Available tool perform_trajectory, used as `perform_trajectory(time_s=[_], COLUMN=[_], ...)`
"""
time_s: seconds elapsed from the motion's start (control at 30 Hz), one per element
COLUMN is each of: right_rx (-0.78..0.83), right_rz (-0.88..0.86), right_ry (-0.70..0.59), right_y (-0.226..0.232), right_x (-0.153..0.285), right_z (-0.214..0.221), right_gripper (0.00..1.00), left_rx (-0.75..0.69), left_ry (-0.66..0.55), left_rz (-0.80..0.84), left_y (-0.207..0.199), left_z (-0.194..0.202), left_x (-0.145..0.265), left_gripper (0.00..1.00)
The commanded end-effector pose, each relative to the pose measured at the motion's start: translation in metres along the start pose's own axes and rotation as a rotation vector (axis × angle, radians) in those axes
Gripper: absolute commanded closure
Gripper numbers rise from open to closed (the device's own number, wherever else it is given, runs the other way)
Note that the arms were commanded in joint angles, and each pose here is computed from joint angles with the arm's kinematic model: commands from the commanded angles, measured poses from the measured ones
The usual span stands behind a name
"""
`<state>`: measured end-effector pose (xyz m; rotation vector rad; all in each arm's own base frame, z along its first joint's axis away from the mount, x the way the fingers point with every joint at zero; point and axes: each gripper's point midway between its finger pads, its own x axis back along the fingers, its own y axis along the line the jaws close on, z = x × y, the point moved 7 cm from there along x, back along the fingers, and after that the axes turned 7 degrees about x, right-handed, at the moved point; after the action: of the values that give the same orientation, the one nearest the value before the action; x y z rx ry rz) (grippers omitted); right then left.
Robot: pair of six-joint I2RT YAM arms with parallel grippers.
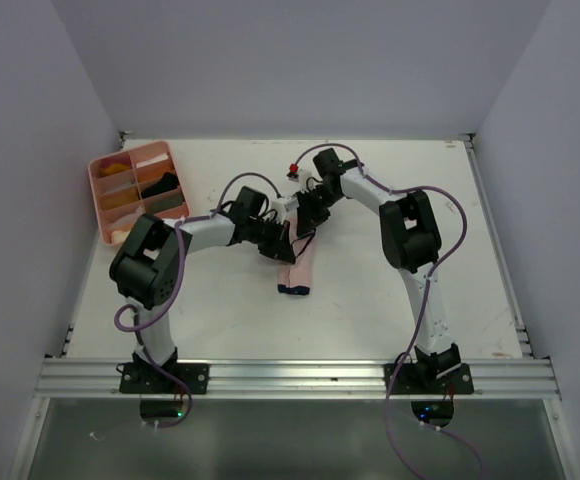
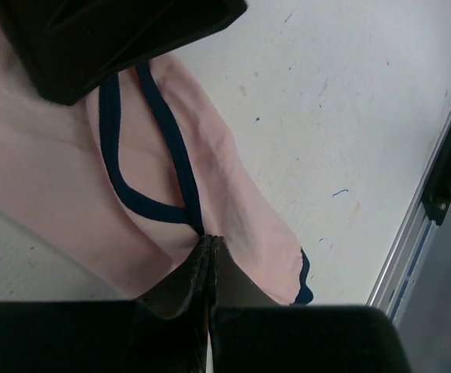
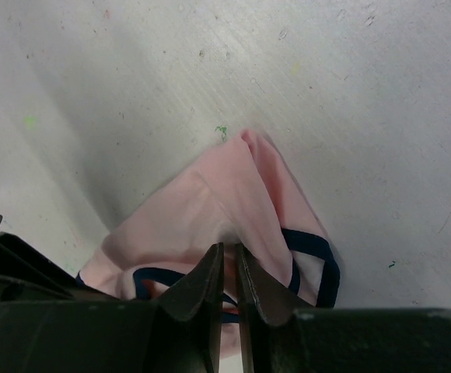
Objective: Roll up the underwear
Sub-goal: Fold the underwear
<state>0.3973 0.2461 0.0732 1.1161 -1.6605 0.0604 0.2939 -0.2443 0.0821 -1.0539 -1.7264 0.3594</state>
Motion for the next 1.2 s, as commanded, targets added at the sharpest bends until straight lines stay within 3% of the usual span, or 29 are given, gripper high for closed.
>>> perform_trajectory(time_s=[0.0, 0.9, 1.17], right_rx=[0.007, 0.028, 0.031], right_rz=[0.037, 0.034, 0.033], right_ry=[0.054, 0.075, 0.080], right_y=[-0.008, -0.011, -0.011], right_x=[-0.007, -0.008, -0.008], right_z=[0.010, 0.015, 0.016], right_gripper=[0.84, 0.85, 0.85], left_rx=[-0.009, -0.253, -0.226], left_ry=[-0.046, -0.126, -0.087], left_rz=[-0.003, -0.202, -0.268], left_y=[0.000, 0.017, 0.037], left_z=[-0.006, -0.029, -0.014], left_x=[0.017, 0.033, 0.024], left_gripper=[1.00, 1.00, 1.00])
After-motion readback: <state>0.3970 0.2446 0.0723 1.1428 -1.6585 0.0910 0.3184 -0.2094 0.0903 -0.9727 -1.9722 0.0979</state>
